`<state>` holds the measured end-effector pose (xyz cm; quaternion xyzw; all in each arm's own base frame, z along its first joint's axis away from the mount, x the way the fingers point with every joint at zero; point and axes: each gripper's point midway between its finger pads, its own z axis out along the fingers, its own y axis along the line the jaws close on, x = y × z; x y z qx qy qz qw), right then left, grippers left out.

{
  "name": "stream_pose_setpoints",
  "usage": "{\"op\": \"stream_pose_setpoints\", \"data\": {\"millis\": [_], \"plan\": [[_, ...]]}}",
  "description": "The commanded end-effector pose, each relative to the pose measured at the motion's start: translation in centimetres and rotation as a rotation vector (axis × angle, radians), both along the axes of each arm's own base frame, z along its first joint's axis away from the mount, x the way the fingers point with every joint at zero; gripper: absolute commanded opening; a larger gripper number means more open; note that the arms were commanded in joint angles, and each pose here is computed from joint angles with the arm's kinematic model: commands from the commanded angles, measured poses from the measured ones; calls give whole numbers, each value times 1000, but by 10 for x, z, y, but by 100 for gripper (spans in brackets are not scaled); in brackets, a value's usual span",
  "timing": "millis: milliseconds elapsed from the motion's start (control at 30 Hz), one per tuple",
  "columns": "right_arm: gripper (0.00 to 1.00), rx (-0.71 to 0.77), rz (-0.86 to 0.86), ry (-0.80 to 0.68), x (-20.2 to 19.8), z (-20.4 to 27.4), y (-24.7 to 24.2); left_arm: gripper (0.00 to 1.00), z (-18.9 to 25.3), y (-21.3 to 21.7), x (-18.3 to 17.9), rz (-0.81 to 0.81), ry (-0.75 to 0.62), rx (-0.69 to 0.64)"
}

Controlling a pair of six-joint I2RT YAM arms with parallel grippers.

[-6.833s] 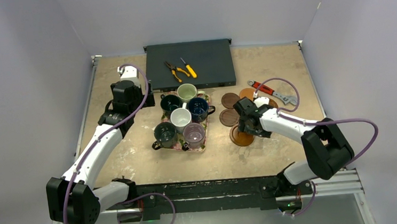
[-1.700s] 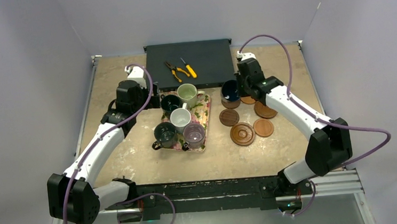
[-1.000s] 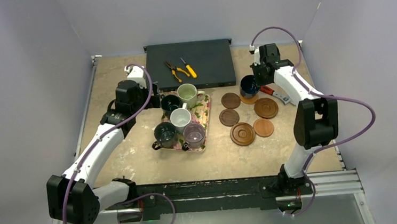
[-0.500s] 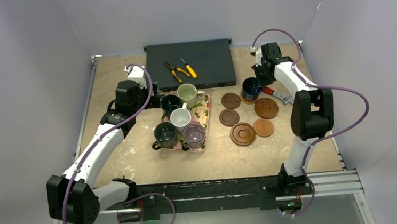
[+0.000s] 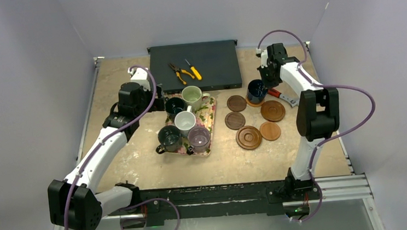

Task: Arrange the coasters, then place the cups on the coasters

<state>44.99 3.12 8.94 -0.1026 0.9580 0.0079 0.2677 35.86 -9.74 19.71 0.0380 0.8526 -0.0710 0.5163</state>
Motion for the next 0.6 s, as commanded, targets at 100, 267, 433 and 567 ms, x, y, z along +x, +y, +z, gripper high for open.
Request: {"op": "stream_pose_setpoints", "data": {"millis": [100, 267, 433, 567], "plan": [[0, 18, 13, -39, 13, 17, 5, 95, 19, -6, 5, -18, -56, -19], [0, 15, 13, -32, 12, 15, 4, 95, 19, -6, 6, -16, -55, -18], [6, 9, 7, -33, 13, 16, 3, 95, 19, -6, 6, -18, -55, -18], [18, -19, -9, -49, 15, 18, -3, 95, 18, -6, 6, -20, -54, -15]]}}
